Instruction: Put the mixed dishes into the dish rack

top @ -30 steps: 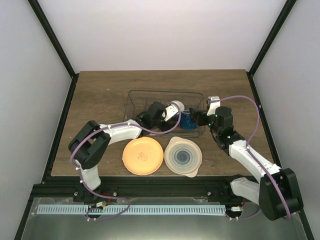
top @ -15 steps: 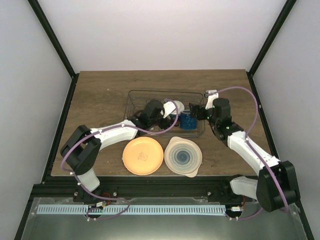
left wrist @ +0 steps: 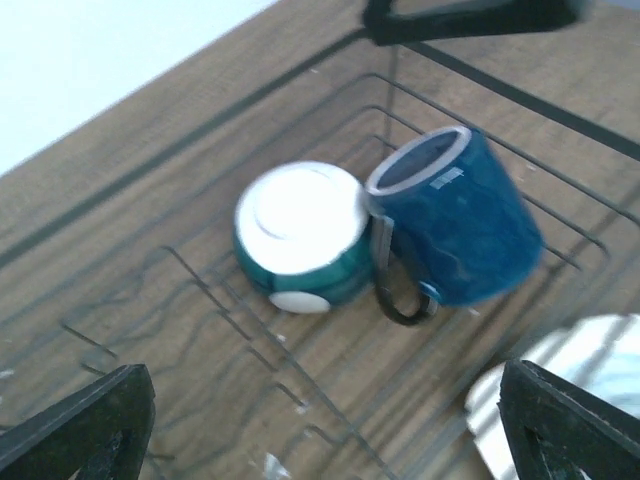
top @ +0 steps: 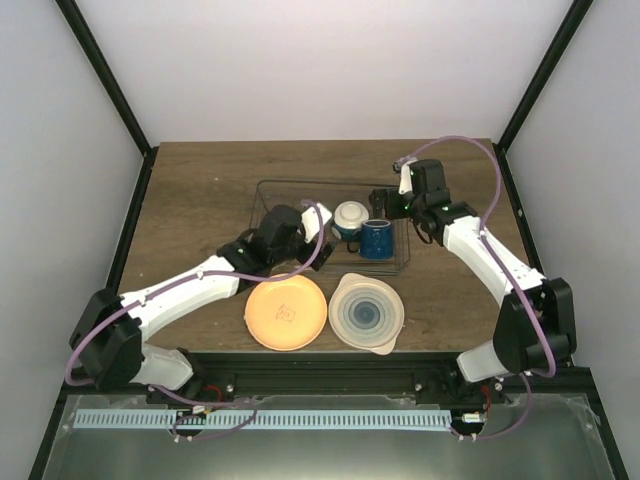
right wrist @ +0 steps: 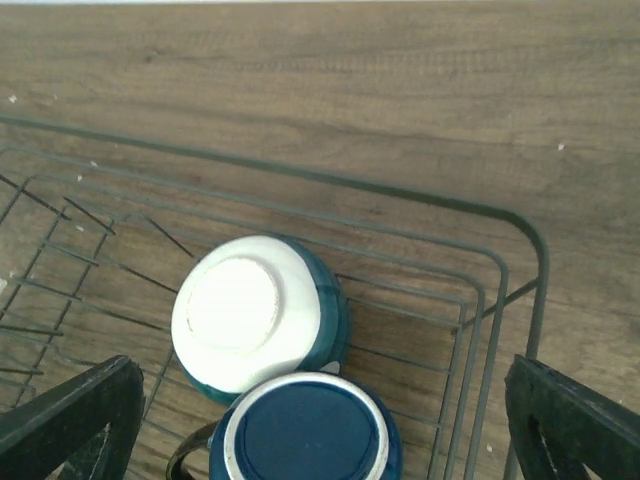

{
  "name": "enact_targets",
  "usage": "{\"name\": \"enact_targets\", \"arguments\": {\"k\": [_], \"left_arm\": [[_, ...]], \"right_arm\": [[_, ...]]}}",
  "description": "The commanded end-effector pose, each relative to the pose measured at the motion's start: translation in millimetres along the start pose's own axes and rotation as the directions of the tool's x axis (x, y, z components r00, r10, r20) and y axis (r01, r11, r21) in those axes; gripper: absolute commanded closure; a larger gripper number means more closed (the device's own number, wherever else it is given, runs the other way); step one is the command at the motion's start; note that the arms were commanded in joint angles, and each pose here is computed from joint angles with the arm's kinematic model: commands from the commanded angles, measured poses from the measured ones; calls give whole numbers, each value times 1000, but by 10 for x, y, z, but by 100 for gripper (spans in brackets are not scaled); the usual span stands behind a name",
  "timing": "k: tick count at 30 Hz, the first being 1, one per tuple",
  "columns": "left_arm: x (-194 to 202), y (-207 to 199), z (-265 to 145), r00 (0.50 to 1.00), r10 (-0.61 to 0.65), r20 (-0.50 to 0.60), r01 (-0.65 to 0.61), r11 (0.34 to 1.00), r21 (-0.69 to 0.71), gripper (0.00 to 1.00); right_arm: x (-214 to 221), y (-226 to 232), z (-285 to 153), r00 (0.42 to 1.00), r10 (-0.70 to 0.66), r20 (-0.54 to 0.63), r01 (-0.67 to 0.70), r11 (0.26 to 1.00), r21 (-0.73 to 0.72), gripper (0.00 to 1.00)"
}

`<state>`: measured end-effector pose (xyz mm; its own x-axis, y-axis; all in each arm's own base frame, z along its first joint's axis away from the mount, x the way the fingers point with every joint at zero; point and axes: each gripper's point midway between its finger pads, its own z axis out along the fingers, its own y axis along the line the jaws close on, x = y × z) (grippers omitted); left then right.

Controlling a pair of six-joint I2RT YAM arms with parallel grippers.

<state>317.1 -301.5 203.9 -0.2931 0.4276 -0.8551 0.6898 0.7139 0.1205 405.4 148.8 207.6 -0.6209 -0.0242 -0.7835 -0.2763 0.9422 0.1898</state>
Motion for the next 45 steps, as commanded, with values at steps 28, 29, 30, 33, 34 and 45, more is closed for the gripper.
{"name": "enact_targets", "arguments": {"k": [28, 29, 30, 33, 34, 45], "left_arm": [[708, -1295, 418, 986, 25, -165, 29, 949, 315, 5], [704, -1293, 456, 986, 25, -163, 27, 951, 309, 5], [700, -1291, 491, 987, 30, -160, 21, 953, 304, 5], [683, -1239, 592, 987, 34, -160, 12, 961, 277, 4], [663, -1223, 613, 988, 29, -155, 14, 962, 272, 4], [528, -1058, 739, 993, 5, -121, 26, 967, 255, 4]], "right_arm": [[262, 144, 233, 977, -32, -211, 15, 997, -80, 0], [259, 198, 248, 977, -35, -212, 11, 994, -112, 0], [262, 231, 262, 976, -35, -216, 6, 991, -132, 0], [296, 299, 320, 973, -32, -230, -9, 985, -175, 0], [302, 311, 334, 972, -32, -231, -11, 983, -183, 0], [277, 412, 489, 971, -36, -235, -23, 969, -244, 0]]}}
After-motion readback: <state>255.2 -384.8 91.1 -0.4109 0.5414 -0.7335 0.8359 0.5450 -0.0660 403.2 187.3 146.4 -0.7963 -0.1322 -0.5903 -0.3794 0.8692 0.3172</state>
